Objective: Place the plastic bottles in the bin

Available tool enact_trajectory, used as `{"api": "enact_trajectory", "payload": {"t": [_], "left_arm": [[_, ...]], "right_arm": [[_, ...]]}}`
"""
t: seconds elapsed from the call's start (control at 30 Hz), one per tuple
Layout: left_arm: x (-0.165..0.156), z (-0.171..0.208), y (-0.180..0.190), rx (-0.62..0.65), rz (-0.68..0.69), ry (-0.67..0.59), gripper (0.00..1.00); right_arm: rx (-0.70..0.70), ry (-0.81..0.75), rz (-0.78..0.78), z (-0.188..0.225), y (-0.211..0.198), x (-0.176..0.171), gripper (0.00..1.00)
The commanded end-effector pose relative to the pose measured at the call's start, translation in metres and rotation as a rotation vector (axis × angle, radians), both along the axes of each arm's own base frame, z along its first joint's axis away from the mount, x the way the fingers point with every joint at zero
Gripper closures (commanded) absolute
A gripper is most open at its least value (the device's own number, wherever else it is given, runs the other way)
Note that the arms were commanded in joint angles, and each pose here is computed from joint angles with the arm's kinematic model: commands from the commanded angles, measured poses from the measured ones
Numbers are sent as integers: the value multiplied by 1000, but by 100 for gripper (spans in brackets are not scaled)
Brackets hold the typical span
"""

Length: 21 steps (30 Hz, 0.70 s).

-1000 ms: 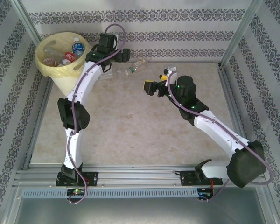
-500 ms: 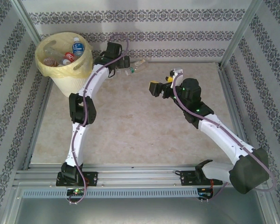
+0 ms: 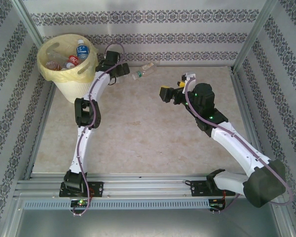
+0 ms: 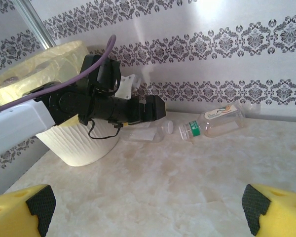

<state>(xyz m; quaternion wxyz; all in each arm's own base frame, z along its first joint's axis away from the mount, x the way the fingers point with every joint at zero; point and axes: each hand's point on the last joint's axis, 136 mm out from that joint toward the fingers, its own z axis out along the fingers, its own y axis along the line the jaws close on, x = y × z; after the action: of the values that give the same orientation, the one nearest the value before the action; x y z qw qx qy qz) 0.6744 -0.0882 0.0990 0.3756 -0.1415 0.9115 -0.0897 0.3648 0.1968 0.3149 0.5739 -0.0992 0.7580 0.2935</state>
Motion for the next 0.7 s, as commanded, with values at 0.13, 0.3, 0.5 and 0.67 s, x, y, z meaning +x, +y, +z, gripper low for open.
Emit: {"api": "enact_trajectory", "payload": {"t": [0.13, 0.3, 0.5, 0.67], "left_arm": [[-1, -2, -6, -74, -14, 20, 0], [-26, -3, -6, -75, 29, 98, 0], [-64, 3, -17, -109, 46, 118, 0], [-109, -6, -30, -143, 54, 154, 0]], "right_arm": [[24, -10, -25, 8, -7, 0, 2], [29, -11, -26, 10, -8, -2, 2], [33, -13, -19, 10, -8, -5, 2], [39, -13, -13, 11, -7, -7, 2]]}}
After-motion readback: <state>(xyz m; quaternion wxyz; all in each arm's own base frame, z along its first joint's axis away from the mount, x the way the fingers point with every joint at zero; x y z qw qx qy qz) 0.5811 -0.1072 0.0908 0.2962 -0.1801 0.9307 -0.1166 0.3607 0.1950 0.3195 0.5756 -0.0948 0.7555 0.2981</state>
